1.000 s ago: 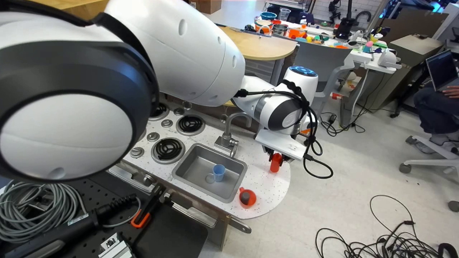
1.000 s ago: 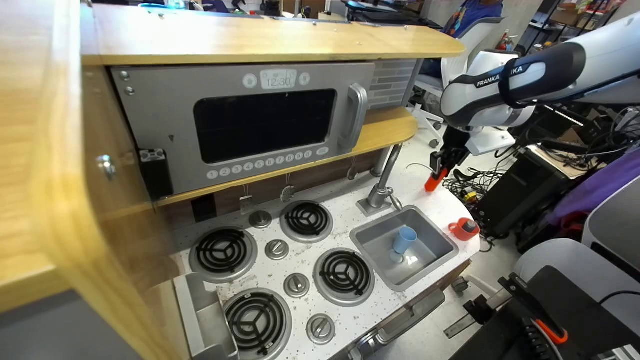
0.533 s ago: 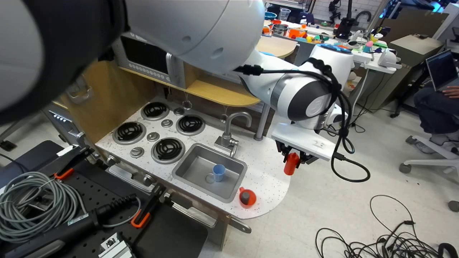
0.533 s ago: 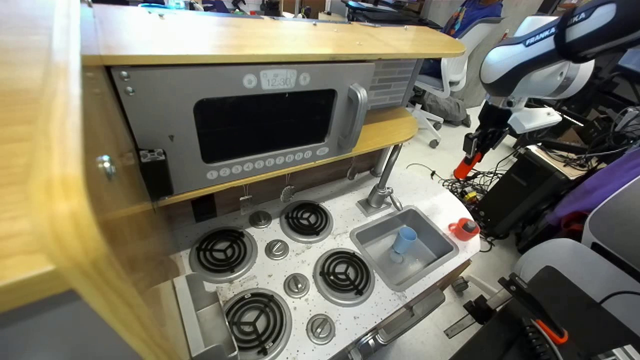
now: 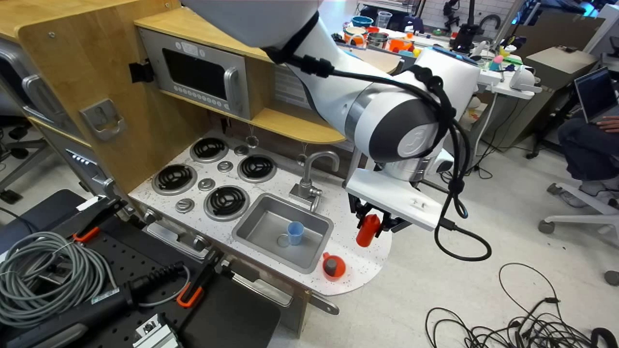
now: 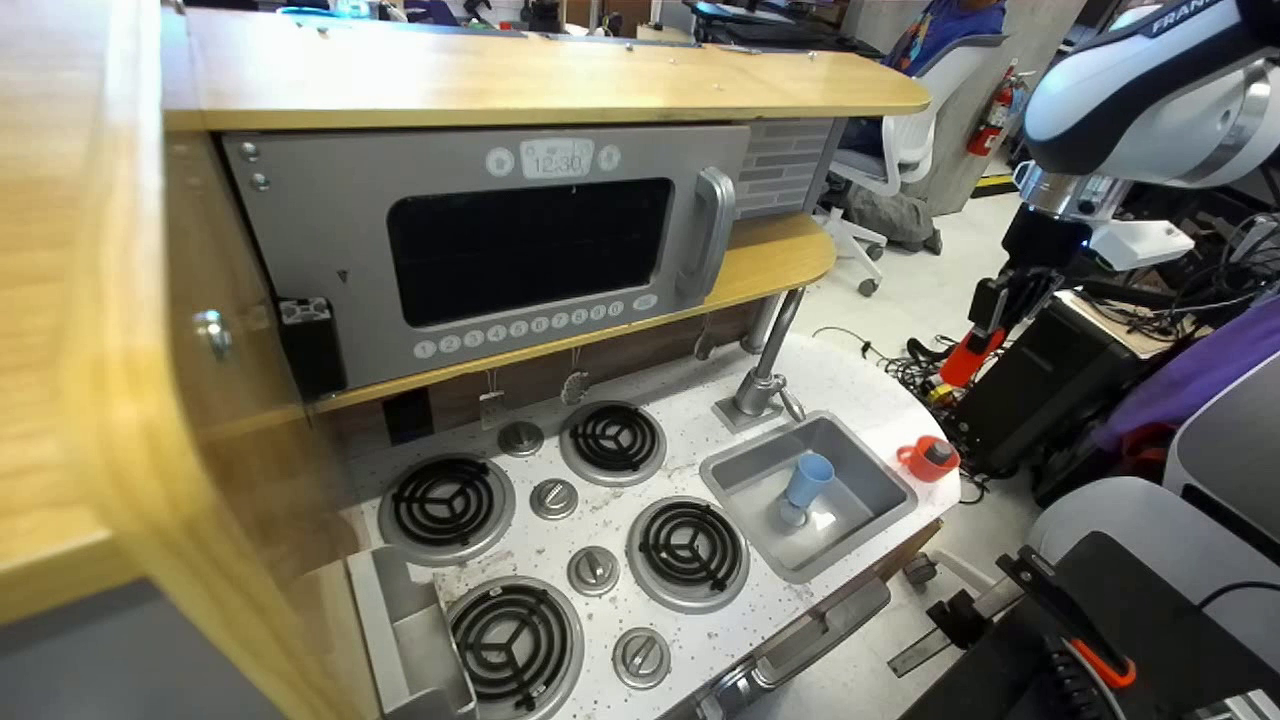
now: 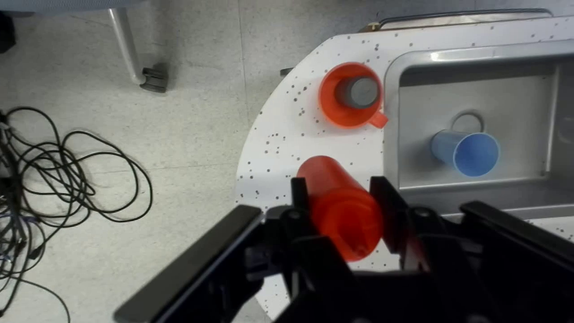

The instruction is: Move the orange ketchup bottle closer to the orange cup

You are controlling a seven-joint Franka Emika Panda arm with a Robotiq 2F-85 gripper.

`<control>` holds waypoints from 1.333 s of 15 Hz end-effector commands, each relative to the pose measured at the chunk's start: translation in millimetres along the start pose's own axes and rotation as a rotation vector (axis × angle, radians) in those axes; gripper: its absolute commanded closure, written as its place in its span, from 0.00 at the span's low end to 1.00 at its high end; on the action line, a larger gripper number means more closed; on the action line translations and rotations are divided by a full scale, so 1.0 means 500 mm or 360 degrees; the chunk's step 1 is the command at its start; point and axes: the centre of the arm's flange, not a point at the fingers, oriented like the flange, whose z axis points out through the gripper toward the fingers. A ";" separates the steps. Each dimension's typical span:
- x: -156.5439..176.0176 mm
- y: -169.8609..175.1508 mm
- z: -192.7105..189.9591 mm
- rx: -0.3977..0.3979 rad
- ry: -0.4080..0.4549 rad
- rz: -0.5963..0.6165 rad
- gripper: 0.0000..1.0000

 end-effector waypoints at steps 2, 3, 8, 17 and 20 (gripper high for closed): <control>-0.037 -0.004 0.027 -0.0091 0.0160 -0.0035 0.87; -0.033 0.003 0.036 -0.0126 0.0199 -0.0033 0.87; -0.039 0.017 0.079 -0.0140 0.0224 0.0009 0.87; -0.010 0.011 0.138 -0.0050 0.0148 0.0059 0.87; 0.005 0.017 0.160 -0.0052 0.0129 0.0094 0.87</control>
